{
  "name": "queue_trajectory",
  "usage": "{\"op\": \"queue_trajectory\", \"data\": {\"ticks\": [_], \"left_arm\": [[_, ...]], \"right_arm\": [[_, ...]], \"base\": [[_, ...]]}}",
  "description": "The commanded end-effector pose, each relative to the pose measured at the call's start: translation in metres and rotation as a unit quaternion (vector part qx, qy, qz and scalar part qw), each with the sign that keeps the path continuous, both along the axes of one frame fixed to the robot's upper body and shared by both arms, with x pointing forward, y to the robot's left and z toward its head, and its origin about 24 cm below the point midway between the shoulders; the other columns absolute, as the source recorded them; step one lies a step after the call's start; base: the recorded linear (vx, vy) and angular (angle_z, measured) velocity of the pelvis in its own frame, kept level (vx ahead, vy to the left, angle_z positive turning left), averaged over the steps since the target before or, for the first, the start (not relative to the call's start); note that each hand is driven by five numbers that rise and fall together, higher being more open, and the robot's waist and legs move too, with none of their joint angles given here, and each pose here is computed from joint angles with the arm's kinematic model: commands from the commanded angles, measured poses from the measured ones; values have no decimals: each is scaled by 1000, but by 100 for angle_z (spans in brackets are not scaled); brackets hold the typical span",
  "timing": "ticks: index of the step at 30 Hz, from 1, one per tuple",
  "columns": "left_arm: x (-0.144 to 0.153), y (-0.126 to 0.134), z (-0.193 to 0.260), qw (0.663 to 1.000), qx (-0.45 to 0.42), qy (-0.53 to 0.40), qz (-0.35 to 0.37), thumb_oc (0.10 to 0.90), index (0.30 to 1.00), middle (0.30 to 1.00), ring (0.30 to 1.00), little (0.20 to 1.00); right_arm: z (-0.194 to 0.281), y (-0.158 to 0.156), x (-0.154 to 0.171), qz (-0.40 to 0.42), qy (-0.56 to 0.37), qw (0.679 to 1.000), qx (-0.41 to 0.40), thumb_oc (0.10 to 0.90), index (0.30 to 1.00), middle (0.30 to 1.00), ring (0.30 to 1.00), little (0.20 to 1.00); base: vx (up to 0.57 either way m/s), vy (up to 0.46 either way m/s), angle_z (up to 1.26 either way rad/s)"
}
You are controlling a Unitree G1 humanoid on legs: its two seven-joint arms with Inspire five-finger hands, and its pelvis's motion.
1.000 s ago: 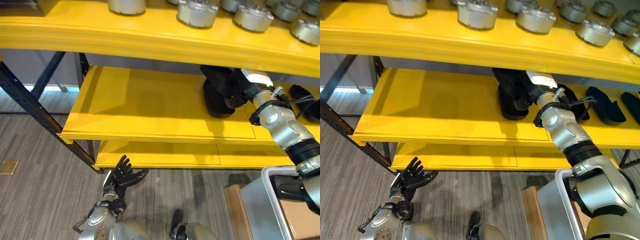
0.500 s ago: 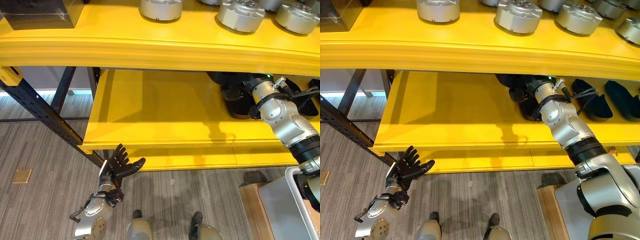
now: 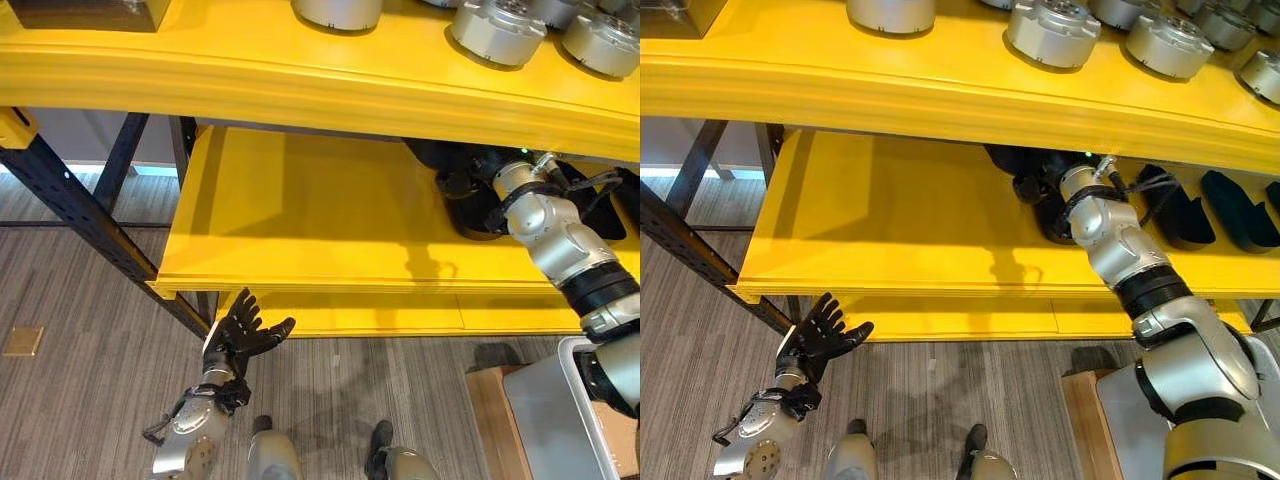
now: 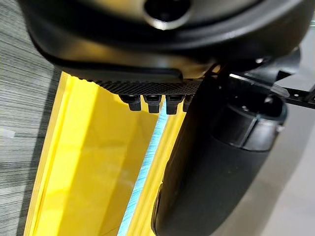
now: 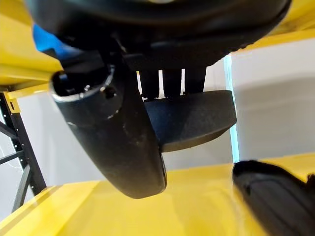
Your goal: Move parts from the plastic box to the shelf.
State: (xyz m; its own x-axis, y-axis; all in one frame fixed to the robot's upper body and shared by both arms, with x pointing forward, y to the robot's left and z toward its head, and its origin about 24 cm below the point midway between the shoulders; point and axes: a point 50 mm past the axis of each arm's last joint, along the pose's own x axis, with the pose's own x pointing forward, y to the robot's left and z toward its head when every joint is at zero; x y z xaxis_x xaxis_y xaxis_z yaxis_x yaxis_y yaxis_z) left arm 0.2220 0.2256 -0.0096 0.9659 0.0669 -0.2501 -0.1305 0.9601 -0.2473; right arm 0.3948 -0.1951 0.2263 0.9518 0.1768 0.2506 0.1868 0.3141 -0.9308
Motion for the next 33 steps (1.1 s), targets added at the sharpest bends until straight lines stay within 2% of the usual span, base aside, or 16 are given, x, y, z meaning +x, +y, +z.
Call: {"op": "queue_trajectory", "data": {"ticks": [1, 10, 17, 21, 33], "left_arm": [[12, -8, 35, 995, 0, -95, -38, 900, 1000, 1000, 1000, 1000], [17, -11, 44, 993, -12, -114, -37, 900, 1000, 1000, 1000, 1000], [17, -12, 42, 993, -12, -109, -39, 900, 1000, 1000, 1000, 1000], [18, -13, 43, 993, -11, -111, -42, 900, 1000, 1000, 1000, 1000], [21, -18, 44, 992, -8, -111, -50, 900, 1000, 1000, 1000, 1000]], "right_arm": [[74, 18, -1, 16, -134, 991, 16, 400, 300, 300, 300, 300], [65, 48, 13, 27, -109, 993, 34, 400, 300, 300, 300, 300], [69, 58, 15, 30, -111, 993, 41, 400, 300, 300, 300, 300], [63, 58, 19, 20, -98, 994, 42, 400, 300, 300, 300, 300], [33, 24, 29, -66, -40, 996, 53, 400, 300, 300, 300, 300]], "base": [[-41, -22, 11], [-26, -19, 7], [1, 0, 6], [19, 7, 9], [4, 9, 6]]}}
